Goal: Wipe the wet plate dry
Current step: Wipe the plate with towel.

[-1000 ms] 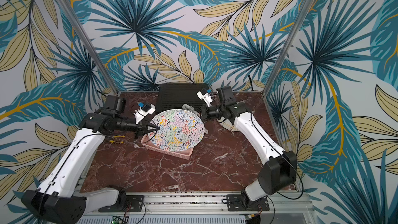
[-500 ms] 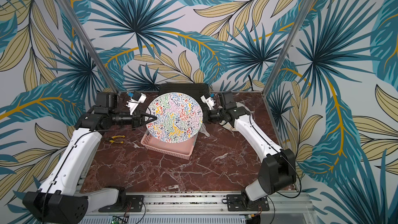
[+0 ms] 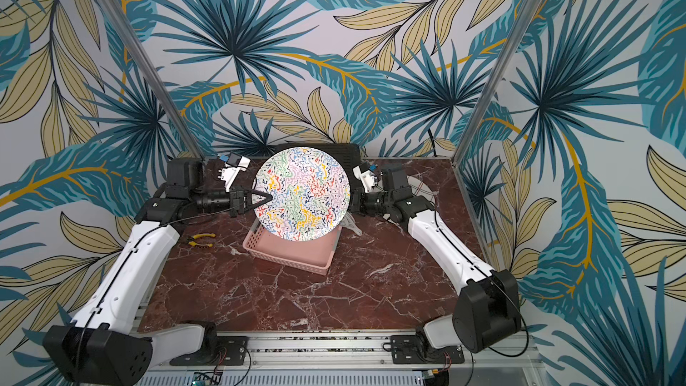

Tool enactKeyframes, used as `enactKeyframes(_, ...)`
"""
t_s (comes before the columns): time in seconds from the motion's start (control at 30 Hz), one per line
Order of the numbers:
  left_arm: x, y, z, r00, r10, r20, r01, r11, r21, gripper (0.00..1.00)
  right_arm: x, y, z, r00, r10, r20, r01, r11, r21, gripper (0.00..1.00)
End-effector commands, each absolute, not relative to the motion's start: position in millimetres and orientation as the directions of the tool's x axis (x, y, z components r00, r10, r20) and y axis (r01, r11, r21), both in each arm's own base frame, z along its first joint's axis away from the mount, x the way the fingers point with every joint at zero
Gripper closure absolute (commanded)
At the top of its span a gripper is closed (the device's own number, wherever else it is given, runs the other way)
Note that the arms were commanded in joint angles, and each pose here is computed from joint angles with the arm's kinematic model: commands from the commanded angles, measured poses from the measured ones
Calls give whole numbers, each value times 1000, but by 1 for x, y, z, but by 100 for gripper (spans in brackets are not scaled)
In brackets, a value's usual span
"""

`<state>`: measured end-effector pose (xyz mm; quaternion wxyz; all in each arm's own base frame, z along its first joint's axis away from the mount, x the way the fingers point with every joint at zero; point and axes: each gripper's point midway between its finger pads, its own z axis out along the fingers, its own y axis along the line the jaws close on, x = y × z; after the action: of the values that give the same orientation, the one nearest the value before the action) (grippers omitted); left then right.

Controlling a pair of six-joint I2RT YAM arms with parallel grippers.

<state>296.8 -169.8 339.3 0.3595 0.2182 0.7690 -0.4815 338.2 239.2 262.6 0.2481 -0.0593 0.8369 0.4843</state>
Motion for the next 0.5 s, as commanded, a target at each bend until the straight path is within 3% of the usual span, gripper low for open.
enactKeyframes(0.0, 332, -153, 331, -656, -96, -749, 591, 551, -589, 100, 324, 251, 291, -828, 151, -540, -429, 452, 782, 100)
enactKeyframes(0.47, 352, -159, 321, -772, -195, -605, 464, 478, -746, 100, 319, 251, 291, -649, 182, -739, -515, 609, 603, 100)
